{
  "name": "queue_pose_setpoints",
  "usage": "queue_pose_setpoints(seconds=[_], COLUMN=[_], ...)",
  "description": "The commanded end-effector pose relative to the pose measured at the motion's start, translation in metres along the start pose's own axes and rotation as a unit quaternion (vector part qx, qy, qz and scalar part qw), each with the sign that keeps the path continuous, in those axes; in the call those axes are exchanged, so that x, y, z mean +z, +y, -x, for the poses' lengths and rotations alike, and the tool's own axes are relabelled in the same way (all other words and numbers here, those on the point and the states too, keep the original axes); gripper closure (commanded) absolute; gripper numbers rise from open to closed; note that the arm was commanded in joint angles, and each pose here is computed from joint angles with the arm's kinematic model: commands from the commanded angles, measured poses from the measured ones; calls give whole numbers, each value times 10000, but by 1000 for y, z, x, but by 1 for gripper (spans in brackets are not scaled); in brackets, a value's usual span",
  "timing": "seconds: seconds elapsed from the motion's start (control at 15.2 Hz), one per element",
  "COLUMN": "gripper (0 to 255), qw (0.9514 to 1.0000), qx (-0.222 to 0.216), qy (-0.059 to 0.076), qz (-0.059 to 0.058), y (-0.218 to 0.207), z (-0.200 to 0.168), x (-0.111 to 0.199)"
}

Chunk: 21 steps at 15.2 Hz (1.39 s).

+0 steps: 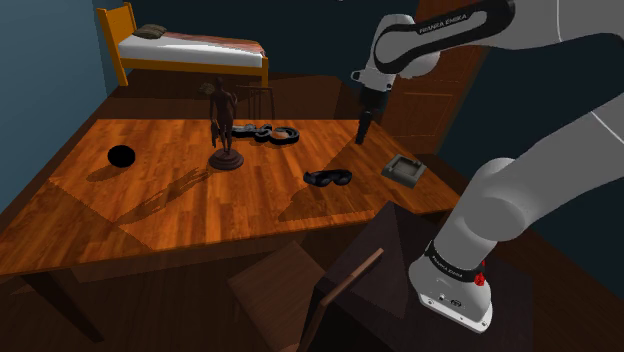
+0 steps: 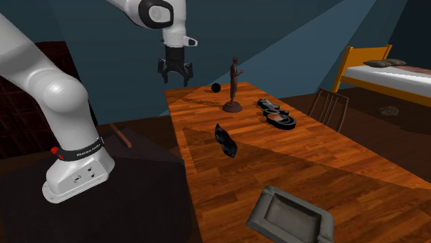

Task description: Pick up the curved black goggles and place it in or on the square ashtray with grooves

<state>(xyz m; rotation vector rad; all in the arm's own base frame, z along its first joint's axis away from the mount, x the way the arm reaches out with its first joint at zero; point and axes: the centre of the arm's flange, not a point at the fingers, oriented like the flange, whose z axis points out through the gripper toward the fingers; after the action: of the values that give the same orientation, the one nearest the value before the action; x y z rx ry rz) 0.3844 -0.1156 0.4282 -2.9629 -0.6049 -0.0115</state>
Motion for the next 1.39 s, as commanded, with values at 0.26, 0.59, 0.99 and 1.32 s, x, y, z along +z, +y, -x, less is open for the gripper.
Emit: queue_pose_setpoints(seconds=[0.26, 0.59, 0.99, 1.32], gripper=[0, 0, 0, 0], qw=[9989, 9963, 9912, 9853], qx=[-471, -851, -1305, -1681], qy=[-40, -74, -114, -147], qz=[-60, -119, -190, -249], y=[62, 110, 166, 210], z=[-13, -25, -45, -64], x=[54, 99, 155, 202])
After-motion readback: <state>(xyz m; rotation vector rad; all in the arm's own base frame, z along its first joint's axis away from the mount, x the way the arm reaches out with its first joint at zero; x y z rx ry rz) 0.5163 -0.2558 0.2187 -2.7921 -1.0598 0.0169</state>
